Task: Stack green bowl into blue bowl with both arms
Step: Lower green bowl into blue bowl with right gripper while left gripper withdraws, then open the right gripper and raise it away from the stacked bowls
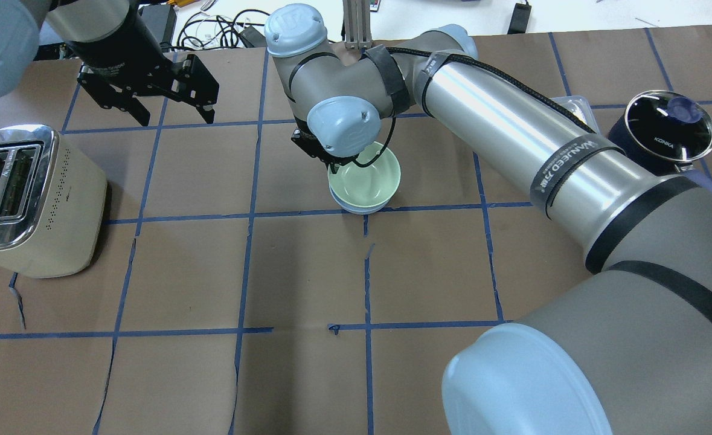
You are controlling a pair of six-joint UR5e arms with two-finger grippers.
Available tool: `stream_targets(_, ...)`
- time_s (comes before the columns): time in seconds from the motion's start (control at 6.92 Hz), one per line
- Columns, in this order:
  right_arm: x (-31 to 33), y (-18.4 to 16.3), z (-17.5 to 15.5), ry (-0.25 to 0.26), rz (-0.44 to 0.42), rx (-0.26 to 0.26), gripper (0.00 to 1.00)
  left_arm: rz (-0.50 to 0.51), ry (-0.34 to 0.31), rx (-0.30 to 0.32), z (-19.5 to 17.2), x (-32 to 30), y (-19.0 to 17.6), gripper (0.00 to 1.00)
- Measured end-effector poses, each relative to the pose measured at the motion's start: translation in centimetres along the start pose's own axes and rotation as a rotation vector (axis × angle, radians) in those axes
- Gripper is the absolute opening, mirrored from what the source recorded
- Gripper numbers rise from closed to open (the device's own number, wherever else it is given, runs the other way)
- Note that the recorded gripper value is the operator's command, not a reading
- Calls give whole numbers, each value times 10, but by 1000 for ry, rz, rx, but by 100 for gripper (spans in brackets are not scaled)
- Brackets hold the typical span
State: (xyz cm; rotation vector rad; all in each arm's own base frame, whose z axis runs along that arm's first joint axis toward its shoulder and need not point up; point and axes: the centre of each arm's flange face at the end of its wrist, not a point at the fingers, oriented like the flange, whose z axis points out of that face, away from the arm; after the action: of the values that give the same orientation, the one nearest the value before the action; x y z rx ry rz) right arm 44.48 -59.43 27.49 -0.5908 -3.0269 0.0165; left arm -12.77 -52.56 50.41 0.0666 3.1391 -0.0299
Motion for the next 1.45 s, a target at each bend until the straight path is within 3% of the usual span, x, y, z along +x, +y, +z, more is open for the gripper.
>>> stream_targets(0.14,-2,1,2,6,-8,3,96,0,0,0,0,0,0,100)
stream_targets(0.72,12,-10,-7,31,-42,7,100,0,0,-4,2,0,1,100)
stream_targets(1.45,150,-80,-110,49,-176,-45,100,-8,-8,-1,1,0,2,100)
